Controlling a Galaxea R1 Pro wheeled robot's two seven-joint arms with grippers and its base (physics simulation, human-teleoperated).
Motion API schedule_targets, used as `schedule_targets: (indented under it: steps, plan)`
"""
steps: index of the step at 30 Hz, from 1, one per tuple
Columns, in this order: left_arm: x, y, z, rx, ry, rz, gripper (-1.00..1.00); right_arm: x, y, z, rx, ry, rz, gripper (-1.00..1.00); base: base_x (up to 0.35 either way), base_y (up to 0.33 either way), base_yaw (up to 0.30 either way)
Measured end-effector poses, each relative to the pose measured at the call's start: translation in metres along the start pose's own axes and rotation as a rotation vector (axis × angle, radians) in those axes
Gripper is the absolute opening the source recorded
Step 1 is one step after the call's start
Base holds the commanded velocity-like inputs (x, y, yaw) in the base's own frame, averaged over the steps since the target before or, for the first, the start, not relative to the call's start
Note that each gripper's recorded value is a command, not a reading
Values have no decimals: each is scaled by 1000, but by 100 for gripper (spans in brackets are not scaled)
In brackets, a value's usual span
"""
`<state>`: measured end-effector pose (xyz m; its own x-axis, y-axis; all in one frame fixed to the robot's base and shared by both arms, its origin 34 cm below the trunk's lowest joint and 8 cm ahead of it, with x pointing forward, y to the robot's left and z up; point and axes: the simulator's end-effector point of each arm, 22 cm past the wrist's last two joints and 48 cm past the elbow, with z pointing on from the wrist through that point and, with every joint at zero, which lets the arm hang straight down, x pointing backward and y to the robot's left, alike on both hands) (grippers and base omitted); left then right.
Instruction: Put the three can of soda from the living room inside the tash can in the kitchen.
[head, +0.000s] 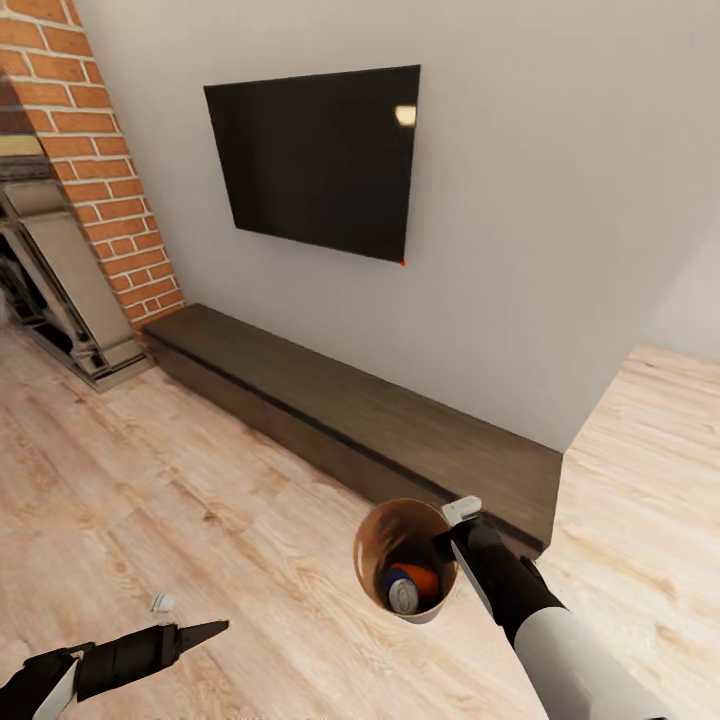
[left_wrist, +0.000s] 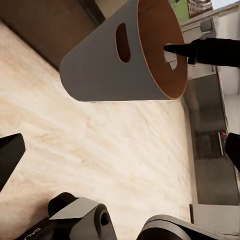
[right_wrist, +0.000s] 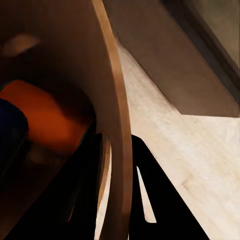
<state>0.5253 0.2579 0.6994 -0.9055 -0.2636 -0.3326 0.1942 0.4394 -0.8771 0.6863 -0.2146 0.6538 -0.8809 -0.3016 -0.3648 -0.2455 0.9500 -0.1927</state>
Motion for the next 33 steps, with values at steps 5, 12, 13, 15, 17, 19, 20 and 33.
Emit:
schedule_targets:
  steps: [5,12,13,15,17,19,20,33]
  plan:
    - [0,0,0,0,0,0,100,0,0,0,0,1,-1,-100,33,266,290]
    - [0,0,0,0,0,0,100,0,-1,0,4,1,-4,-100,196,176,290]
    - [0,0,0,0,0,0,100,0,-1,0,3,1,-3,-100,247,173,290]
    - [0,0,0,1,1,0,100,0,0,0,2,1,-2,-100,258,181,290]
    - [0,0,0,1,1,0,100,0,0,0,2,1,-2,-100,266,188,290]
    - [0,0,0,1,1,0,100,1,-1,0,3,1,-3,-100,271,193,290]
    - [0,0,0,1,2,0,100,1,-1,0,3,1,-3,-100,274,198,290]
    - [1,0,0,2,3,-1,100,1,-1,0,3,1,-3,-100,231,241,290]
